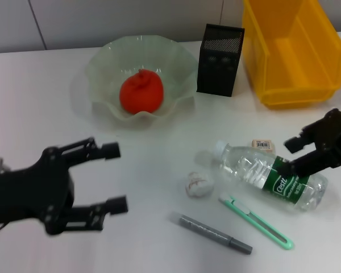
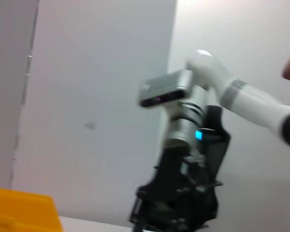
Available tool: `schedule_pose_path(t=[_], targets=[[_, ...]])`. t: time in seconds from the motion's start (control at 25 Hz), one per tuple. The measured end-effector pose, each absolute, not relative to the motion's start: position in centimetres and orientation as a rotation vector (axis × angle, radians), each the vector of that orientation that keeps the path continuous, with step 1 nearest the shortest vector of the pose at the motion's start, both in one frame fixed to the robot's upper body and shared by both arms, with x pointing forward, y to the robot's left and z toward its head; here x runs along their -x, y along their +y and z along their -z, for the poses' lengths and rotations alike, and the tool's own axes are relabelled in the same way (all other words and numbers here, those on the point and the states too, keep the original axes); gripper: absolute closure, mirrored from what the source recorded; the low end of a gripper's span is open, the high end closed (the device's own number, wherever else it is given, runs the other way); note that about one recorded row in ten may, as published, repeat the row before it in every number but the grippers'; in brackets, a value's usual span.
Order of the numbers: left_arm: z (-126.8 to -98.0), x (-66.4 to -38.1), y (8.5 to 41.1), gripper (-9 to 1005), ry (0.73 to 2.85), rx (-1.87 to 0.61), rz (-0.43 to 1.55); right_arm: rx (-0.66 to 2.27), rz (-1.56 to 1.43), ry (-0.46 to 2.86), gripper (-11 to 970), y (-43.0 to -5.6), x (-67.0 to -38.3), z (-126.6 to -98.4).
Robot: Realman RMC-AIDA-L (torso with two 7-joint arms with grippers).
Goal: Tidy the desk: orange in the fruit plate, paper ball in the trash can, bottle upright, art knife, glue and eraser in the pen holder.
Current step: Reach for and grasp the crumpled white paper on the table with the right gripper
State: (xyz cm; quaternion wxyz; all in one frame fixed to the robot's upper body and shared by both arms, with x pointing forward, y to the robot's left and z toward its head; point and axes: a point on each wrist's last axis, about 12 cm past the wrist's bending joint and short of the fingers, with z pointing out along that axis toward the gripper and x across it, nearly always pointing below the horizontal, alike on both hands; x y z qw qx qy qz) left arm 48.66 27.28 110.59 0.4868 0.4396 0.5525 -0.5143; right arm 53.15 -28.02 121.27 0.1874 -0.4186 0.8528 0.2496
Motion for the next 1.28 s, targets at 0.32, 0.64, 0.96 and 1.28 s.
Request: schedule_pose_path(t=[0.32,0.64,0.96,1.28], targets=[[-109.5,-47.1,28.1,133,1.413,-1.13,1.285,1.24,-0.469,2.757,289,-23.5,-56.1,-122.3],[-109.3,-47.2,28.0,133,1.43,-1.15,1.275,1.269,-0.311,2.844,288,-21.4,-57.6,-120.8],[-109.0,-47.1,27.9,133,1.444,-1.145,1.271,1.329,-0.343,2.745,289,-20.3,-58.0,-120.6],[-108.8,-47.1,27.8,133,1.458,-1.147,1.265,1.402,-0.499,2.627,289,-18.0,-59.3,-119.2]])
